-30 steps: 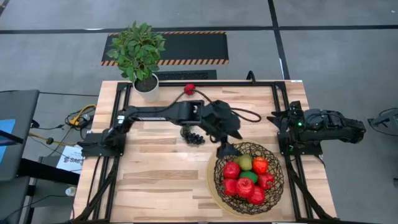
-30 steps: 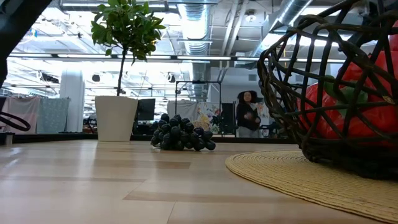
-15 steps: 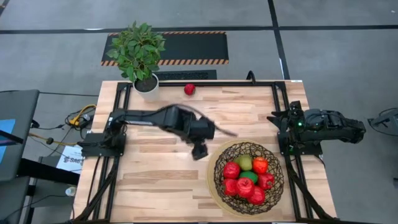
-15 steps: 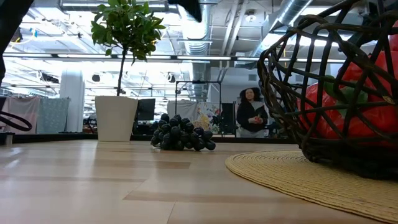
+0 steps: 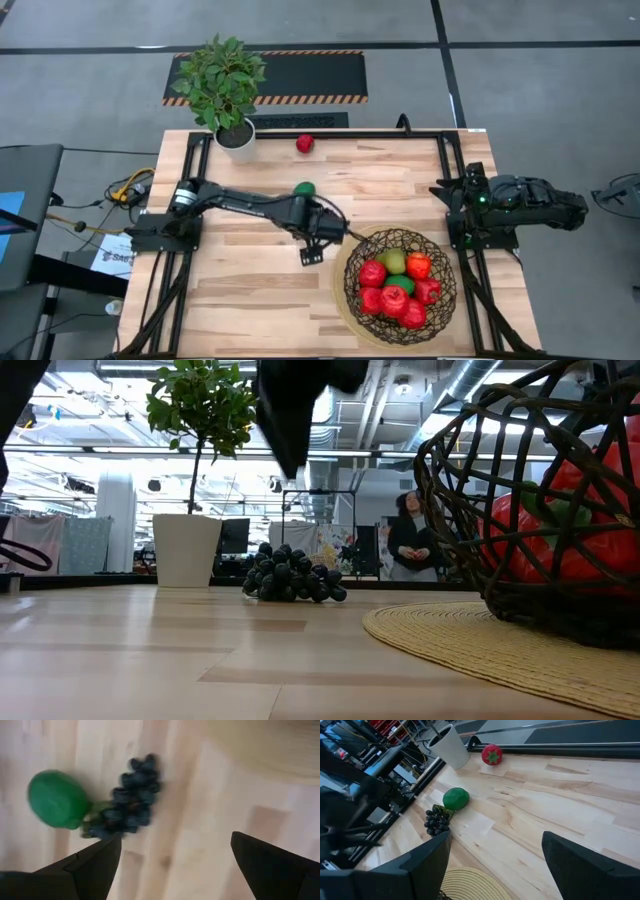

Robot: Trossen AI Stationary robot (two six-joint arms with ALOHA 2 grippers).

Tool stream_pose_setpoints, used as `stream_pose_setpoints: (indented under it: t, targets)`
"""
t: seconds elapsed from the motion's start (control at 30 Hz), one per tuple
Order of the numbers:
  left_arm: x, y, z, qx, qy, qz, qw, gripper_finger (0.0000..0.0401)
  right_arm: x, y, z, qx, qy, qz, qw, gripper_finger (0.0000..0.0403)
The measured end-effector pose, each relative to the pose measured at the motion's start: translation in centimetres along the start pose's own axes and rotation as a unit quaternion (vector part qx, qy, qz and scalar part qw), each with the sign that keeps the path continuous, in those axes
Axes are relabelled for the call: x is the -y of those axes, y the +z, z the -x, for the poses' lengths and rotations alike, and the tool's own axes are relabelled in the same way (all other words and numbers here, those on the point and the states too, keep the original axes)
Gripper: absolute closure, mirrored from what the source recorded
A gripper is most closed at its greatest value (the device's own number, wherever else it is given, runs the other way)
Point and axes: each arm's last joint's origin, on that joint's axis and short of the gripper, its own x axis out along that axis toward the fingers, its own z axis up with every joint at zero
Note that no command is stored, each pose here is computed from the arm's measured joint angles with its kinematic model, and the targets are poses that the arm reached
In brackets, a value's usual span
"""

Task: Build produce basket
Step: Put the green lime into the black wire basket

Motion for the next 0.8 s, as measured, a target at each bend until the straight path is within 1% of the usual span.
stream_pose_setpoints:
  t: [0.03, 0.13, 0.23, 0.33, 0.4, 0.47, 0.53, 0.67, 0.8]
  targets:
    - [-0.6, 0.1, -0.6, -0.005, 0.005, -0.002, 1.000, 0.0040, 0.0, 0.0, 0.0, 0.000, 0.000, 0.000, 1.000, 0.0069]
    - [-2.8, 1.0, -2.0, 0.007, 0.005, 0.010, 1.000, 0.0040, 0.0, 0.0, 0.0, 0.000, 0.000, 0.000, 1.000, 0.0069]
    - [-5.4, 2.0, -2.6, 0.018, 0.009, 0.023, 1.000, 0.0040, 0.0, 0.0, 0.0, 0.000, 0.000, 0.000, 1.000, 0.0069]
    - [-8.4, 3.0, -3.0, 0.043, 0.014, 0.053, 0.998, 0.0040, 0.0, 0.0, 0.0, 0.000, 0.000, 0.002, 1.000, 0.0069]
    - [-10.6, 3.4, -3.4, 0.046, 0.030, 0.076, 0.996, 0.0040, 0.0, 0.0, 0.0, 0.000, 0.000, 0.002, 1.000, 0.0069]
    - [-12.6, 3.4, -3.9, 0.039, 0.053, 0.092, 0.994, 0.0040, 0.0, 0.0, 0.0, 0.000, 0.000, 0.002, 1.000, 0.0069]
    - [-14.2, 3.2, -5.1, 0.035, 0.059, 0.110, 0.992, 0.0040, 0.0, 0.0, 0.0, 0.000, 0.000, 0.002, 1.000, 0.0069]
    - [-15.9, 2.4, -7.3, 0.004, 0.019, 0.139, 0.990, 0.0040, 0.0, 0.0, 0.0, 0.000, 0.000, 0.002, 1.000, 0.0069]
    - [-15.9, 1.5, -8.9, -0.017, 0.012, 0.139, 0.990, 0.0040, 0.0, 0.0, 0.0, 0.000, 0.000, 0.002, 1.000, 0.0069]
